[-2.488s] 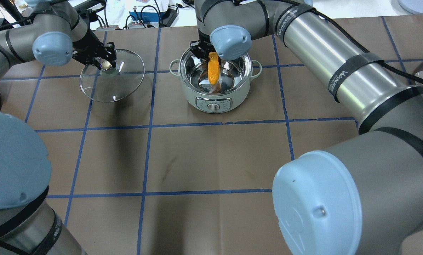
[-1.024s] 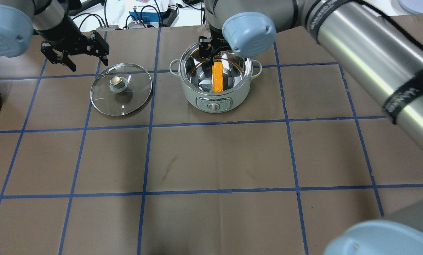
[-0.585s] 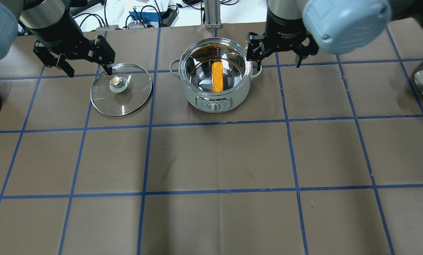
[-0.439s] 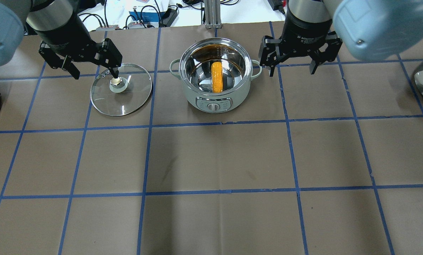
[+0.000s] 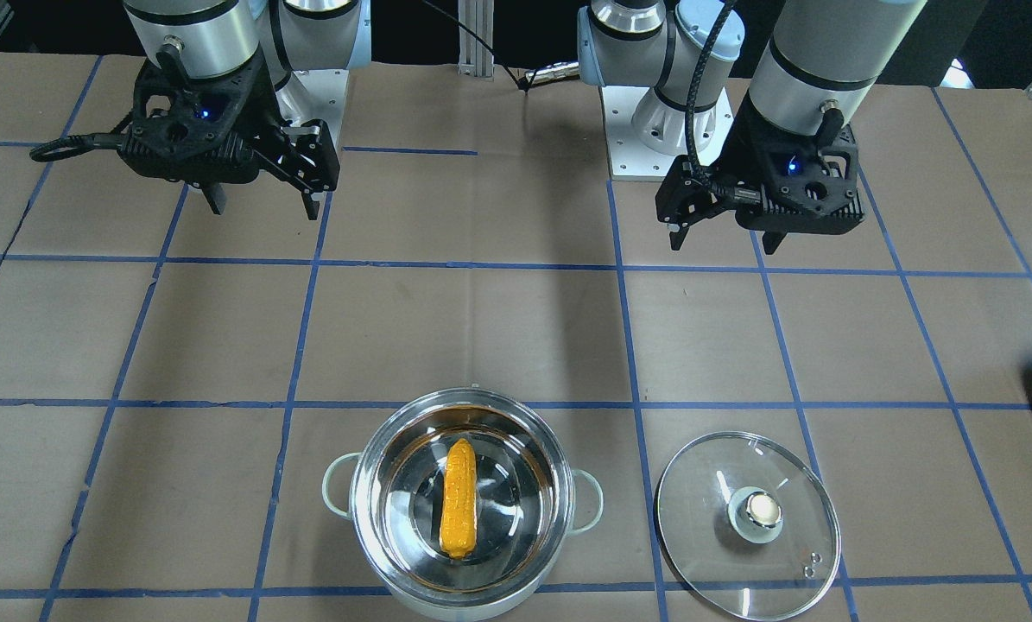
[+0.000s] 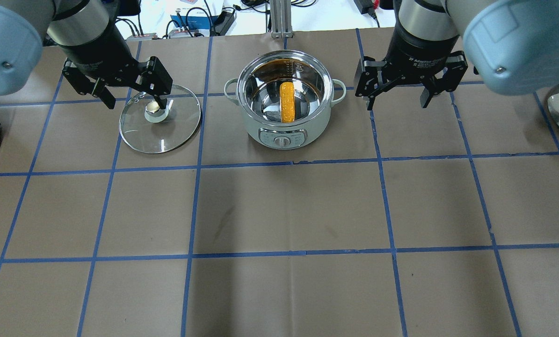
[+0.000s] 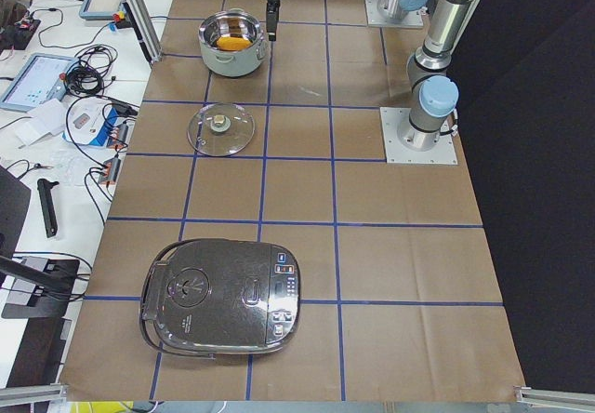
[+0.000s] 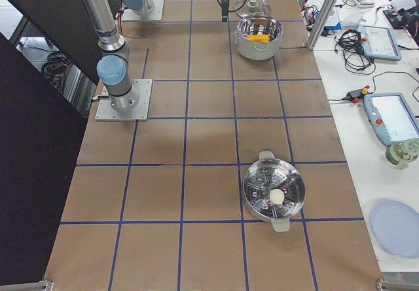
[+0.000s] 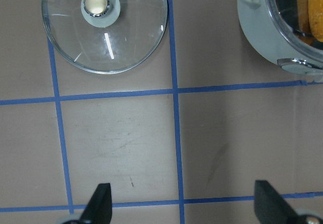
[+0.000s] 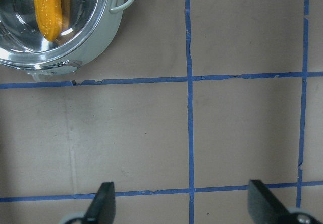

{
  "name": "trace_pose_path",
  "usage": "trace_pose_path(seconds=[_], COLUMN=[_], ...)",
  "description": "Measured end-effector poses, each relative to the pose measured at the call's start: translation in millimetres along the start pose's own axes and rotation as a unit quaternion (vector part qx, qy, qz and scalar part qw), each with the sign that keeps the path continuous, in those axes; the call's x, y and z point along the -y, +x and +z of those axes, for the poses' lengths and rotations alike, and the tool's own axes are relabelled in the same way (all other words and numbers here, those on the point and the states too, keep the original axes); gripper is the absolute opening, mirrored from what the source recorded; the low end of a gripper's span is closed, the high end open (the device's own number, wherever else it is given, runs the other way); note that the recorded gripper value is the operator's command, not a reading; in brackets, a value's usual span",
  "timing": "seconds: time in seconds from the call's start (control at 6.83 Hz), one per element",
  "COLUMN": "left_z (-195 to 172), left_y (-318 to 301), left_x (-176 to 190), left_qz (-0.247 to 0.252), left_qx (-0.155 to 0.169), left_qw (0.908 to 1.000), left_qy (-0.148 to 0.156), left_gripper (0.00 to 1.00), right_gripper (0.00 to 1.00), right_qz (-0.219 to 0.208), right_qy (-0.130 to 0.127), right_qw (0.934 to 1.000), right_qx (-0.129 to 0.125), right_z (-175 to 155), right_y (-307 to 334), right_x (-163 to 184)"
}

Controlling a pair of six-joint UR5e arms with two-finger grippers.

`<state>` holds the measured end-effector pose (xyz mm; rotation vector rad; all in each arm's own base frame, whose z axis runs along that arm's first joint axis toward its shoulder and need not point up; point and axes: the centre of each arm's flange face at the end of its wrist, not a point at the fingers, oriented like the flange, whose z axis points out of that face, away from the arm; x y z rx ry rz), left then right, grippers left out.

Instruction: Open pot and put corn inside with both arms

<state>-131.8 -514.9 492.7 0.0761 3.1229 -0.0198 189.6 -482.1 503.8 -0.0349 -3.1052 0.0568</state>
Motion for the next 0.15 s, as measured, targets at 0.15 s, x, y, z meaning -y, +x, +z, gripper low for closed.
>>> trace_pose_path(seconds=[0.15], left_z=[0.1], left_y=[3.3], left_x=[-1.0], left_qz=[0.003], left_qx=[0.000], left_qw=[1.0000], left_qy=[-0.001], left_gripper=[1.00], right_gripper=[0.99], right_qz=[0.000], right_qy=[-0.001], right_qw=[1.0000], right_qx=[0.001], right_z=[-0.1], right_y=[0.0], right_x=[-0.3])
